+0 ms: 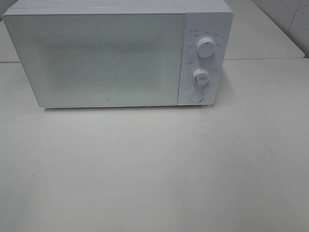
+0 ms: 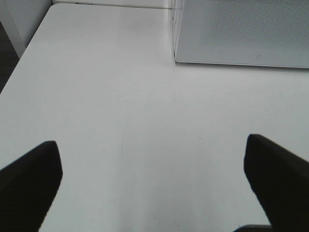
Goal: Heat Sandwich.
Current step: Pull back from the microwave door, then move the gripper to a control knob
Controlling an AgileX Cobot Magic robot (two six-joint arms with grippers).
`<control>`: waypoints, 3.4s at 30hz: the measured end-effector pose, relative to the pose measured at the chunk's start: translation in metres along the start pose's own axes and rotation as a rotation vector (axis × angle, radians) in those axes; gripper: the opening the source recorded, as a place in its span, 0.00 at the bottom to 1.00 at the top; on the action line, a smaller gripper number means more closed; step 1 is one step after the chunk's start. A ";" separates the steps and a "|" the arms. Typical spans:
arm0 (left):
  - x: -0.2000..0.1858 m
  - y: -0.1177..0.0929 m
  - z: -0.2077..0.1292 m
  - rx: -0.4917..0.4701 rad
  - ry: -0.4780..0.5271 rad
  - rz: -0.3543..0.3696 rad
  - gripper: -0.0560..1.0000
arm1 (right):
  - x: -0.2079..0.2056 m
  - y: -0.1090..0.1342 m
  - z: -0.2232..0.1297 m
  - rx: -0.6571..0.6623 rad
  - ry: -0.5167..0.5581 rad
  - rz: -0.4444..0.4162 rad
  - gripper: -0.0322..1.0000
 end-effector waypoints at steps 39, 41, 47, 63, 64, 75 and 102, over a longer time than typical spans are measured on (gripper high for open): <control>0.000 0.000 0.000 0.000 0.000 0.000 0.97 | 0.000 0.000 0.000 0.000 0.000 0.000 0.75; 0.000 0.000 0.000 0.000 0.000 0.000 0.97 | 0.000 0.000 0.000 0.000 0.000 0.000 0.75; 0.000 0.000 0.000 0.000 0.000 0.000 0.97 | 0.000 0.000 0.000 0.000 0.000 0.001 0.75; 0.000 0.000 0.000 0.000 0.000 0.001 0.97 | 0.022 0.008 0.028 0.018 0.039 0.043 0.75; 0.000 0.000 0.000 0.000 0.000 0.001 0.97 | 0.022 0.008 0.028 0.018 0.039 0.043 0.75; 0.000 0.000 0.000 0.000 0.000 0.001 0.97 | 0.053 0.011 0.056 0.016 0.003 0.048 0.75; 0.000 0.000 0.000 0.000 0.000 0.001 0.97 | 0.133 0.020 0.103 0.016 -0.131 0.064 0.75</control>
Point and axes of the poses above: a point on each arm's last joint axis where the gripper is mounted, x pointing out along that axis toward the gripper, y along the wrist's bending axis when the last joint is at zero, z = x × y, the point moved 3 cm from there along x, pointing out along that axis toward the gripper, and after that the axes turned 2 degrees about x, right-handed, at the moved point
